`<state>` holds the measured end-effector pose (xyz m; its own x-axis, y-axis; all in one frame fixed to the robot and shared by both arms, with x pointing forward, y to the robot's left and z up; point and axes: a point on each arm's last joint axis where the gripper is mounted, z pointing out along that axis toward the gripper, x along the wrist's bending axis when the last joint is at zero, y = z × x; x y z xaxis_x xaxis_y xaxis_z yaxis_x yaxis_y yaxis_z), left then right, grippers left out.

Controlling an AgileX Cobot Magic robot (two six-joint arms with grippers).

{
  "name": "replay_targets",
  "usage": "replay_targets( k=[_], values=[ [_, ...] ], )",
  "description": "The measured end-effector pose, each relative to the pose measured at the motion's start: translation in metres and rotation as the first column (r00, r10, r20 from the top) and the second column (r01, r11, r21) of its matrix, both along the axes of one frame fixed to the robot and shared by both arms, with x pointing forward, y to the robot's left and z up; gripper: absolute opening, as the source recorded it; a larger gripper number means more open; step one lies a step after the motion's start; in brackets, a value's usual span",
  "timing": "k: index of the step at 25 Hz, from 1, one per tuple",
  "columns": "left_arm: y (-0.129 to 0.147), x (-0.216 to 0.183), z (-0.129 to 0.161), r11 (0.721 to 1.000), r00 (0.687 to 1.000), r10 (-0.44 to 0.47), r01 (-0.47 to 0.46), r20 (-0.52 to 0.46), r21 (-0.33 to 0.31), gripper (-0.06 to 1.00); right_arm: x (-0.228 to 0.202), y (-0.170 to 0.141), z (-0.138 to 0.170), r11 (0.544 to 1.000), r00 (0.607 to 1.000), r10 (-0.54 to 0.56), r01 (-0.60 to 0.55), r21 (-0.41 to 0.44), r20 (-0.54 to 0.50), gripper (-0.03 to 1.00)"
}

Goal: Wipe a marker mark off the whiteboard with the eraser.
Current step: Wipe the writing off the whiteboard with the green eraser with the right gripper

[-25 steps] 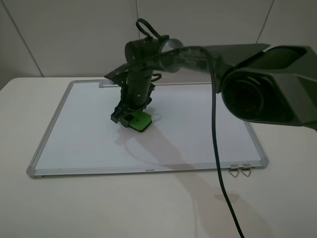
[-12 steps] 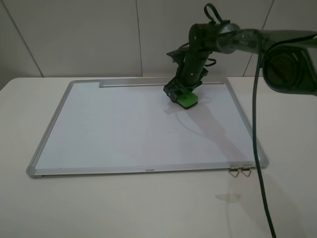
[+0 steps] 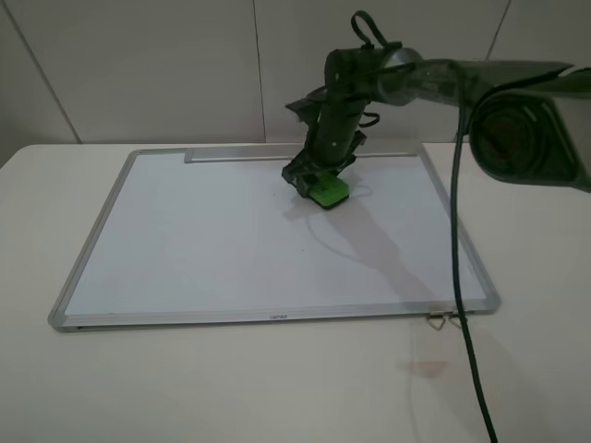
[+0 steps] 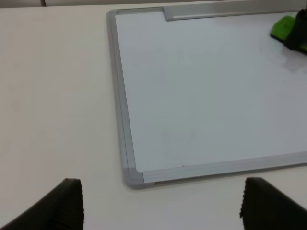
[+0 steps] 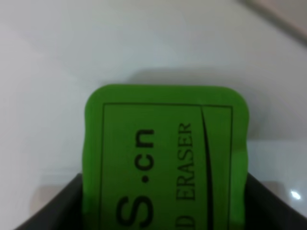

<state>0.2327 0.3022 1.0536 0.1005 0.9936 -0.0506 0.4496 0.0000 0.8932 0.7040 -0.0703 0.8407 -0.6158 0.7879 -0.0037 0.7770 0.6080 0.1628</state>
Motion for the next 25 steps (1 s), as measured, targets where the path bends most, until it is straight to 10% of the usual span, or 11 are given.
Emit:
replay_targets(
  k=[9, 25],
  values=[
    [0.0, 0.0, 0.0, 1.0, 1.0, 0.0, 0.0, 0.0, 0.0, 0.69, -0.065, 0.118, 0.004, 0.948, 0.949, 0.314, -0.315, 0.044, 0.029, 0.59],
    [0.0, 0.0, 0.0, 1.0, 1.0, 0.0, 0.0, 0.0, 0.0, 0.69, -0.005, 0.034, 0.004, 0.99, 0.994, 0.111, -0.11, 0.086, 0.001, 0.59]
  ],
)
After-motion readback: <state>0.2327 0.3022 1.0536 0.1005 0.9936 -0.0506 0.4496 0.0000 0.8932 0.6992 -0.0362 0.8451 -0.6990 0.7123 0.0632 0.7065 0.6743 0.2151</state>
